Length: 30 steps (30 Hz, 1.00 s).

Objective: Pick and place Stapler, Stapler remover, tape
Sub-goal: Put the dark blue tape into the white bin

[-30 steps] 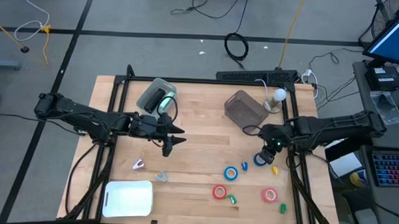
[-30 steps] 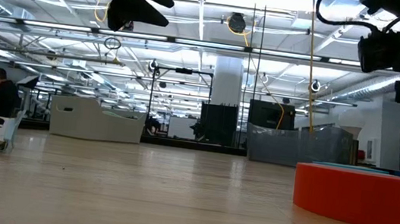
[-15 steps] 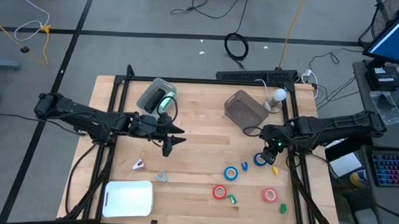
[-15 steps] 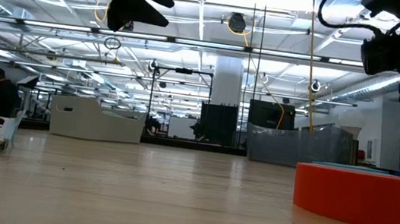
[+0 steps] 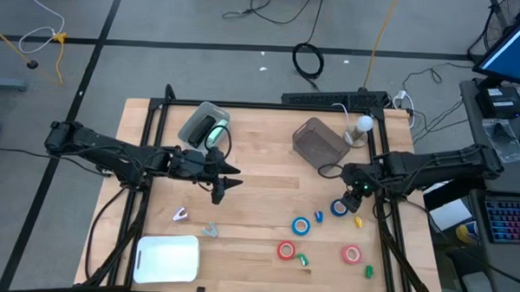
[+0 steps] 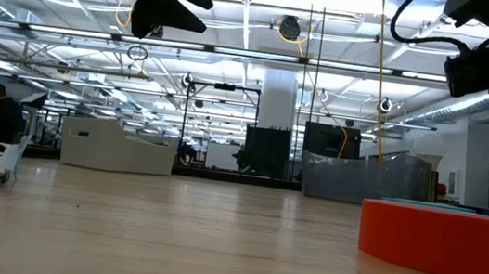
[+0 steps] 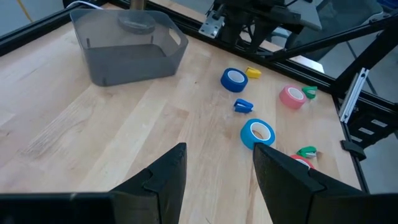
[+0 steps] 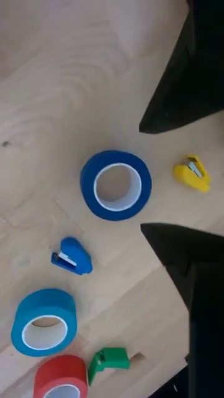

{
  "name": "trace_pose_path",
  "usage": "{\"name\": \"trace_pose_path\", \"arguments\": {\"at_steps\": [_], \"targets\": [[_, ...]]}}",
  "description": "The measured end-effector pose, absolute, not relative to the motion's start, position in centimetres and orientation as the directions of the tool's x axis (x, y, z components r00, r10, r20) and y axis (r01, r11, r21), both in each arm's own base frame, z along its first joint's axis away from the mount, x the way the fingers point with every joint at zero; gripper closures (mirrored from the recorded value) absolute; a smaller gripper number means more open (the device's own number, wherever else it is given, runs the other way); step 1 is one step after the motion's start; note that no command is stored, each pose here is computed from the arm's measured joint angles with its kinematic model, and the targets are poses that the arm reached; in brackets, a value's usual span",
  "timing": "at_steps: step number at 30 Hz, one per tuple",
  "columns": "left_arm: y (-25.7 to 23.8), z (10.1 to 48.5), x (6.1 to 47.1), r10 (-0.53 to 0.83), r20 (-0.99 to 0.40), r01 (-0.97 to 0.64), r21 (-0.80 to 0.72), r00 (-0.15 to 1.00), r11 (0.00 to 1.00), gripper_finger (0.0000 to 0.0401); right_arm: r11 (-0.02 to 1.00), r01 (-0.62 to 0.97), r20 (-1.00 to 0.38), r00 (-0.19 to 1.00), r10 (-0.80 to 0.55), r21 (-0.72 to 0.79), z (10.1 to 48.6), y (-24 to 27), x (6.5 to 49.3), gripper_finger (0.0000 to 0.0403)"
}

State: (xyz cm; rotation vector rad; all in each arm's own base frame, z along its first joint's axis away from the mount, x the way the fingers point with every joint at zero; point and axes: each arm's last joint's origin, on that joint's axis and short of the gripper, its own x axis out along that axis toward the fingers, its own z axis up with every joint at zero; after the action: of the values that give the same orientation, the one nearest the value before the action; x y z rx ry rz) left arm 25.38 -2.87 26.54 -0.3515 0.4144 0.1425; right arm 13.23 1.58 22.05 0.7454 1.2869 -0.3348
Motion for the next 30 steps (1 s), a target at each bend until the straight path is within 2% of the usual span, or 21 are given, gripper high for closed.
{"name": "trace_pose_path", "arguments": {"at_steps": [4,7,24,30], "targets": [[-2.9,26.5,25.4,0.064,-0.417,-0.205,-0.302,0.906,0.931,0.0215,0.717,0.633,-0.952,0.265,0.154,0.292,21.9,1.6,13.5,0.0107],[-2.9,26.5,25.4,0.064,-0.417,-0.205,-0.301,0.906,0.931,0.0215,0.714,0.645,-0.959,0.239,0.152,0.273,21.5,1.6,13.8,0.0093],[-2.9,26.5,25.4,0.064,-0.417,-0.205,-0.301,0.906,0.931,0.0215,0.777,0.625,-0.997,0.029,0.074,0.076,18.6,1.6,16.0,0.0090],[-2.9,26.5,25.4,0.064,-0.418,-0.205,-0.301,0.906,0.931,0.0215,0.763,0.639,-0.995,0.056,0.081,0.098,16.6,1.6,15.9,0.0090]]}}
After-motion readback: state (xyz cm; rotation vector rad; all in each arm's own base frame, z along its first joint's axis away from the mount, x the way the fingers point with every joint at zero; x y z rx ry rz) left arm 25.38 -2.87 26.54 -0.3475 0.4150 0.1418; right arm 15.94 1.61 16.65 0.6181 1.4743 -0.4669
